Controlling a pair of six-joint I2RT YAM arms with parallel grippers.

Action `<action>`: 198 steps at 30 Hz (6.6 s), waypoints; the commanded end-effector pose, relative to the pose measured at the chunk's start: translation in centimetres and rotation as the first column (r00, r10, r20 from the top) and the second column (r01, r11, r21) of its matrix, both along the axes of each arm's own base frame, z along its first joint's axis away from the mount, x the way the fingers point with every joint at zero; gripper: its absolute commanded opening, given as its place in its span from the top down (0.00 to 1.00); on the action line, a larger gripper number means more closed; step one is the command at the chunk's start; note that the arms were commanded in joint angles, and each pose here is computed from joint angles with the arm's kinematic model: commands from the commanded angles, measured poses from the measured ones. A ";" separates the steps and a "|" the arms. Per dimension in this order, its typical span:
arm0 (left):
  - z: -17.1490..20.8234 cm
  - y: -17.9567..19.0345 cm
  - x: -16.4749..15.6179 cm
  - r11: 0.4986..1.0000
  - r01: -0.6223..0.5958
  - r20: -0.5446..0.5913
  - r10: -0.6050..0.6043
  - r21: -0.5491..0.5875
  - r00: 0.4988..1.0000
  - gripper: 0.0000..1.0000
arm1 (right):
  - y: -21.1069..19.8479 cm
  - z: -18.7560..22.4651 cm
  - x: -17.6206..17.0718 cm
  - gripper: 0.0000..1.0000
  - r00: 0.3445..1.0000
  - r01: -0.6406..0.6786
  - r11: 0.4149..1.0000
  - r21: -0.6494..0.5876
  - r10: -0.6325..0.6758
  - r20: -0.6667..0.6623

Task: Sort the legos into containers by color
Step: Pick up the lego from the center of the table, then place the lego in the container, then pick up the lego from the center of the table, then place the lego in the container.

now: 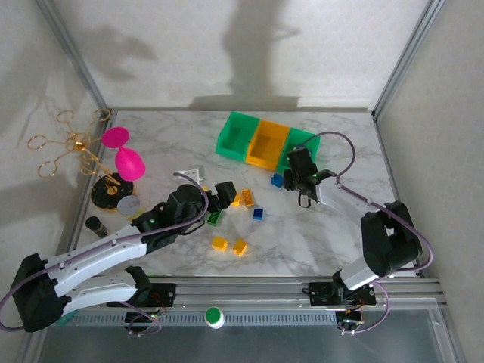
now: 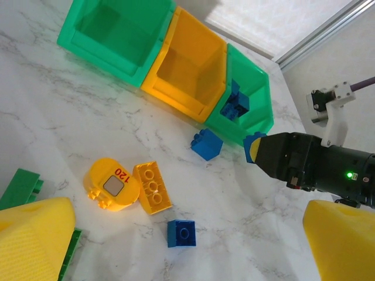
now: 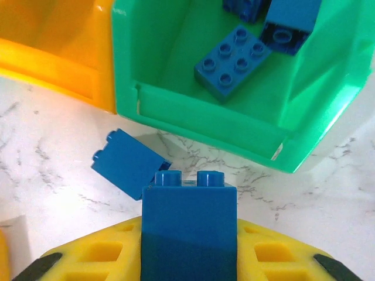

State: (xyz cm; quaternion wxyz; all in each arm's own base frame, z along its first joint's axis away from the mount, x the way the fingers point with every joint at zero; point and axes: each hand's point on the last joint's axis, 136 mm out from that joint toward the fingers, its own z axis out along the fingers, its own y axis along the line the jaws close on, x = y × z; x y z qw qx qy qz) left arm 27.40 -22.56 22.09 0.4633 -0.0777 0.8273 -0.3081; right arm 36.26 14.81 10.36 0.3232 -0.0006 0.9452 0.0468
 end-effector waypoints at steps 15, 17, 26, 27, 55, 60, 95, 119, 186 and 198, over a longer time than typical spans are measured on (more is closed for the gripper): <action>2.9 -2.1 2.2 1.000 0.009 0.047 -0.008 -0.003 0.999 0.00 | -2.1 6.8 6.7 0.71 0.986 0.129 0.990 0.055 -0.133 0.097; 2.9 -2.2 2.3 1.000 0.007 0.047 -0.007 -0.005 0.999 0.00 | -2.2 6.6 7.8 0.71 0.986 0.136 0.990 0.046 -0.140 0.094; 2.4 -2.6 2.7 1.000 0.004 0.034 -0.004 -0.005 0.999 0.00 | -3.7 3.4 11.5 0.71 0.977 0.203 0.979 -0.019 -0.202 0.072; 2.3 -2.6 2.7 1.000 0.004 0.033 -0.004 -0.005 0.999 0.00 | -3.7 3.1 11.8 0.71 0.977 0.206 0.978 -0.024 -0.204 0.067; 2.7 -2.7 3.0 1.000 0.005 0.035 -0.005 -0.005 0.999 0.00 | -3.3 0.6 14.1 0.61 0.986 0.164 0.986 -0.036 -0.163 0.048; 3.1 -2.5 2.9 1.000 0.004 0.043 -0.004 -0.011 0.999 0.00 | -3.3 2.9 13.8 0.59 0.984 0.159 0.987 -0.021 -0.157 0.080; -1.1 2.0 0.6 0.995 -0.097 -0.019 0.097 0.007 0.995 0.00 | 5.4 -2.5 1.1 0.26 0.984 0.178 0.975 0.133 -0.175 -0.033; -1.2 1.8 1.0 0.994 -0.100 -0.005 0.100 0.034 0.995 0.00 | 8.8 -5.2 4.8 0.14 1.000 0.010 1.000 0.028 -0.010 -0.017; 1.0 -0.9 2.2 0.999 -0.032 0.017 0.032 0.002 0.999 0.00 | 2.6 3.7 7.9 0.68 0.996 0.076 0.997 0.011 -0.076 0.052; 1.0 -2.8 3.8 1.000 -0.022 0.010 0.021 0.015 1.000 0.01 | -1.9 1.9 14.0 0.68 0.973 0.217 0.975 -0.048 -0.211 0.097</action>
